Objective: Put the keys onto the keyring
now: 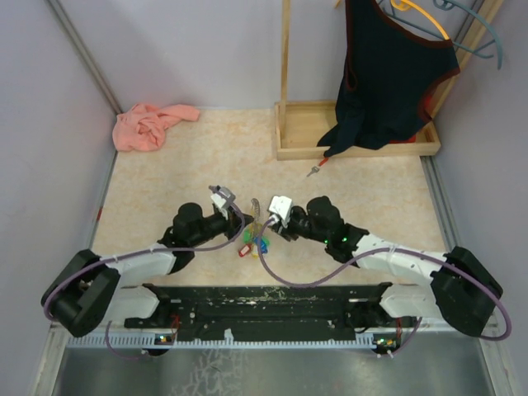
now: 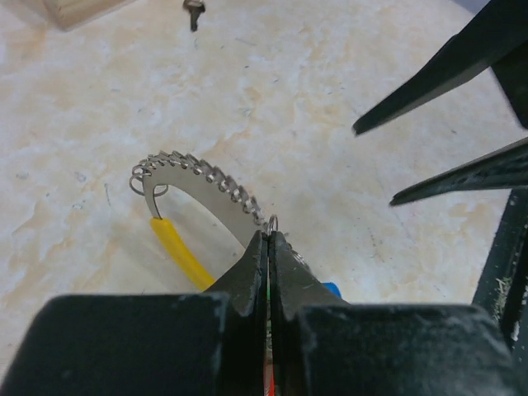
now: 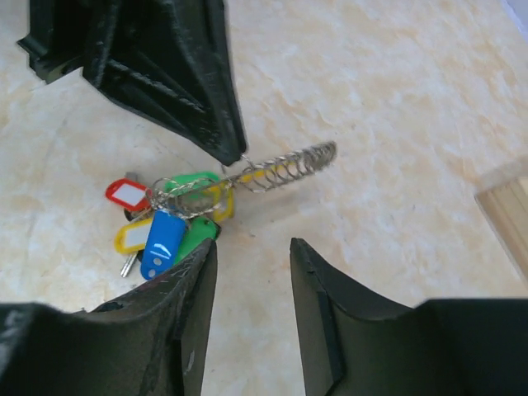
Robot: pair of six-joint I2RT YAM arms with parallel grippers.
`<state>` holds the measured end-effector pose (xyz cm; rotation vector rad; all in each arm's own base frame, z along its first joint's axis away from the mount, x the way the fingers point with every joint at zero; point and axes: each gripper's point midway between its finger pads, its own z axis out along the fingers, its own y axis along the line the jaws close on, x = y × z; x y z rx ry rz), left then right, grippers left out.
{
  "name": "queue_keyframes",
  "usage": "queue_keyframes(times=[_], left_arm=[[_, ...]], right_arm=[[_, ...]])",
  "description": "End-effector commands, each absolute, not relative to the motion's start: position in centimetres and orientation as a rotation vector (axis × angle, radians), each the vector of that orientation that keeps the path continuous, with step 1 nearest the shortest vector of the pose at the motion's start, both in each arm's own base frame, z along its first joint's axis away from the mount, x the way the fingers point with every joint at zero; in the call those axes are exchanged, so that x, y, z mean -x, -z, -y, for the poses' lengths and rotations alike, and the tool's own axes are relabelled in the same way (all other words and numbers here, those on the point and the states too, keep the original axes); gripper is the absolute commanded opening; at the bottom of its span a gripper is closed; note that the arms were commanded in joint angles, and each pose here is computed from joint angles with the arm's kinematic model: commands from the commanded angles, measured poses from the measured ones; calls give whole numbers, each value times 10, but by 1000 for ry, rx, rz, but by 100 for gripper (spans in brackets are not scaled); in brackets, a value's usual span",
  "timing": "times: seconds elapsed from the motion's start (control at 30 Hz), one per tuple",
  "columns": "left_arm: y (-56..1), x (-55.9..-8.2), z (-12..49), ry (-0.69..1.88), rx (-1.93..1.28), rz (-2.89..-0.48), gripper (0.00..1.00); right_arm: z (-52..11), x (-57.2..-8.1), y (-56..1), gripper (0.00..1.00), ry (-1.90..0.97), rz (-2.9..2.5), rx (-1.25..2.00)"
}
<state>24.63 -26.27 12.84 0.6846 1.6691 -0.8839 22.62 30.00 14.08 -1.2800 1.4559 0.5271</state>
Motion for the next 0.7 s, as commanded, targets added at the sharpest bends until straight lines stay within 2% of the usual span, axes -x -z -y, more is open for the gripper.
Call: queue_keyframes(times=[0.0, 0.2, 0.27, 0.37, 0.47, 0.53, 0.67], left_arm=[[-139, -280, 259, 815, -554, -1671, 0], [-125, -311, 240, 745, -391, -1764, 0], [-122, -317, 230, 725, -341, -1783, 5], [-124, -321, 218, 703, -290, -1796, 20], [-130, -317, 207, 673, -250, -1809, 36], [-136, -312, 199, 654, -238, -1813, 46], [-154, -295, 180, 603, -210, -1822, 69]], right_arm=[[-276, -253, -170, 43, -560, -1559, 962], [-225, -278, -169, 49, -525, -1721, 607], [-211, -280, -161, 50, -468, -1777, 551], [-191, -284, -151, 54, -375, -1833, 463], [-178, -282, -148, 62, -332, -1858, 403], [-170, -280, -147, 76, -304, -1873, 373], [-155, -275, -151, 82, -267, -1888, 301]])
